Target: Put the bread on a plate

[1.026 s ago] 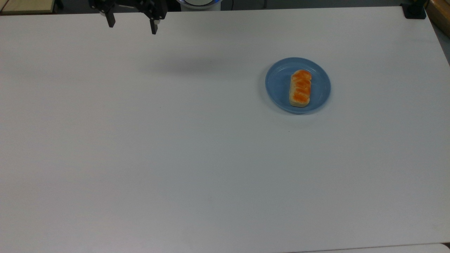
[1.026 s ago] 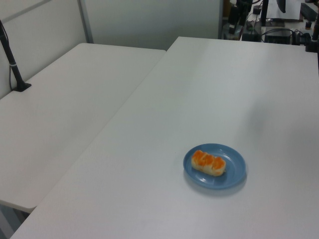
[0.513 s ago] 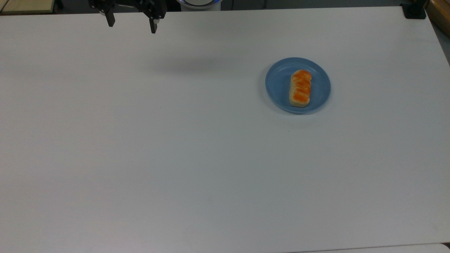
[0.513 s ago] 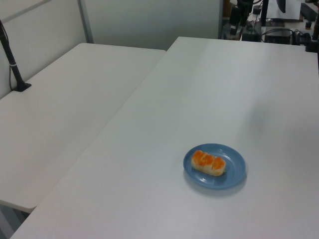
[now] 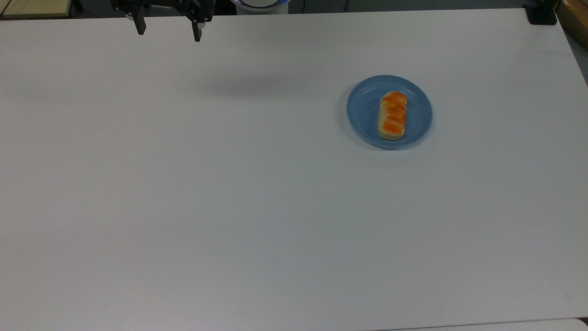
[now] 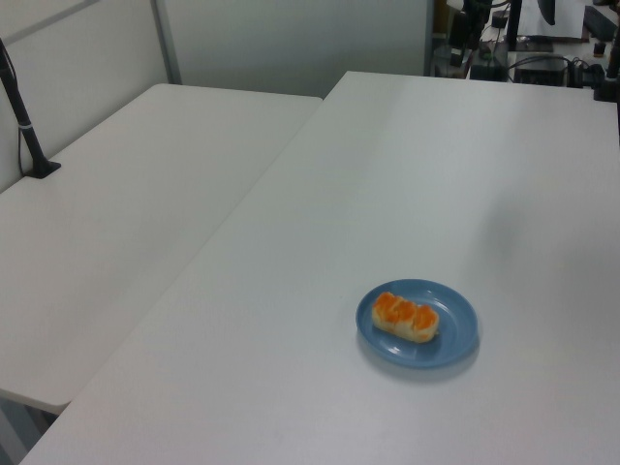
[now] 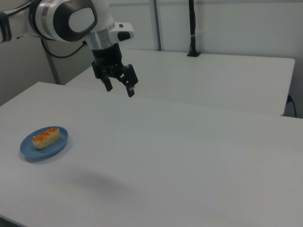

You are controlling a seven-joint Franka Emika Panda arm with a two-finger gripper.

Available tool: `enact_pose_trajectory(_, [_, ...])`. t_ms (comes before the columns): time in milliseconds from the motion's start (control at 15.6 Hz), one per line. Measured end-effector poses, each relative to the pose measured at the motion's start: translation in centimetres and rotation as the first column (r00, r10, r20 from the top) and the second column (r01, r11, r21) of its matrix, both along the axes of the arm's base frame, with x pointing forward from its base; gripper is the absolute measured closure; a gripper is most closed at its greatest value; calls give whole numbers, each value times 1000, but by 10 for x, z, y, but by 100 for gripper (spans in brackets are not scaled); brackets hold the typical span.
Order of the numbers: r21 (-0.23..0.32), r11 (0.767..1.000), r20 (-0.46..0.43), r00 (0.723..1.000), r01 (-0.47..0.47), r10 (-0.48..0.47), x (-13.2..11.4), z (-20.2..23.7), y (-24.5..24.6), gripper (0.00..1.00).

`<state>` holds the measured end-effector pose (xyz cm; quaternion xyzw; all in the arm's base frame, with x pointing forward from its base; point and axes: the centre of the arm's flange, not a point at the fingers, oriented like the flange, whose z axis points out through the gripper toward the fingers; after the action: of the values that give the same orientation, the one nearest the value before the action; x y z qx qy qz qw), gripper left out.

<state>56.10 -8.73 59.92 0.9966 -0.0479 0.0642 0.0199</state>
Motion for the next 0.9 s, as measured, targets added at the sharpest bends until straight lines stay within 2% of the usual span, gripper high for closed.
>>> enact_pose_trajectory(577, [3, 1000, -19, 1000, -3, 3, -3, -1, -2, 0])
enact_pose_trajectory(898, [26, 1000, -23, 1000, 1, 0, -5, 8, -1, 0])
